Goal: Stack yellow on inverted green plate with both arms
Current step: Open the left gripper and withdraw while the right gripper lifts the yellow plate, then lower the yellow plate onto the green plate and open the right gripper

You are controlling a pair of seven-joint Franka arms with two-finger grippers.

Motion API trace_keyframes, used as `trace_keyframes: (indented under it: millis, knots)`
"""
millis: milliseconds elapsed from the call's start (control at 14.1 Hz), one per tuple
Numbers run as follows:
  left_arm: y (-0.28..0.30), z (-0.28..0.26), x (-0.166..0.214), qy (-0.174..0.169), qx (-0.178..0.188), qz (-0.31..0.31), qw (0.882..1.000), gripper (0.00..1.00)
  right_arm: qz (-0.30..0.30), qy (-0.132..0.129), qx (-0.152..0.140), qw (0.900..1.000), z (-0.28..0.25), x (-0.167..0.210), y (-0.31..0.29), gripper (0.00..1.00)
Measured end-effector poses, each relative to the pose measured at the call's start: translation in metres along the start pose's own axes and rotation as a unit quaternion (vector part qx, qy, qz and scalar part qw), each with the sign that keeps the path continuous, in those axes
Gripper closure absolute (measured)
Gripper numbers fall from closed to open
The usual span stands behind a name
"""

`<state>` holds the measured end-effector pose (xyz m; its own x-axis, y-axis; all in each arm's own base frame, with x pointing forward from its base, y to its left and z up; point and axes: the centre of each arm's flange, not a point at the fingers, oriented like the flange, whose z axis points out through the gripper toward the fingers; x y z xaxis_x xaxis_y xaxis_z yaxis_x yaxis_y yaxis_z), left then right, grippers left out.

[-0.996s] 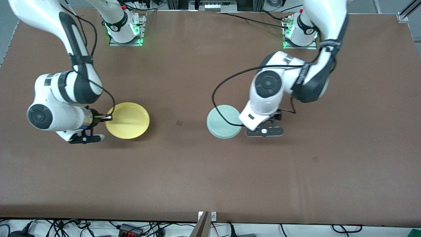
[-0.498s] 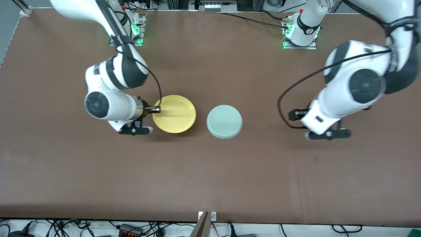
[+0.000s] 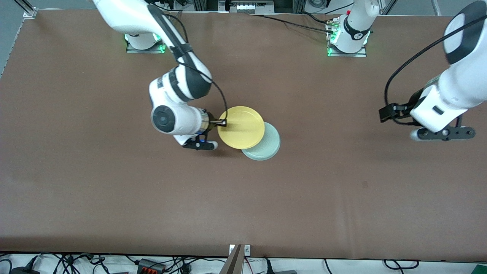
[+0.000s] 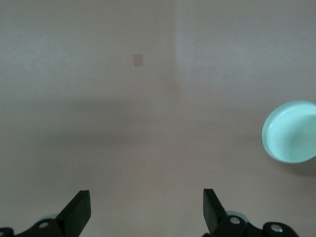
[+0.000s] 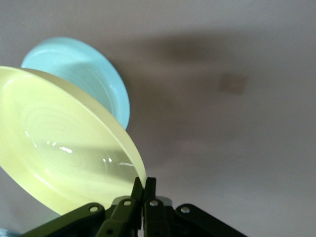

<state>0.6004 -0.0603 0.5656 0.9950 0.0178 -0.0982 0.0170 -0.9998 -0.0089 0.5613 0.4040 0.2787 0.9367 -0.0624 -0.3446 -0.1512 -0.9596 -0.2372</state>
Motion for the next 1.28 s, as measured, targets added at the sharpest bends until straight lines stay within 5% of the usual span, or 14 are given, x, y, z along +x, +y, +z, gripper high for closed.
trace_keyframes:
  millis: [427,783,1281]
  knots:
    - [-0.040,-0.008,-0.037,0.028,-0.016,0.018,0.999,0.00,0.028,0.021,0.041,0.999,0.040,0.006,-0.016,0.97]
    - [-0.053,-0.021,-0.050,0.043,-0.016,0.100,0.994,0.00,0.038,0.031,0.048,0.998,0.065,0.015,-0.016,0.97]
    - [-0.052,-0.023,-0.059,0.045,0.000,0.109,0.993,0.00,0.033,0.055,0.052,0.997,0.090,0.015,-0.024,0.97]
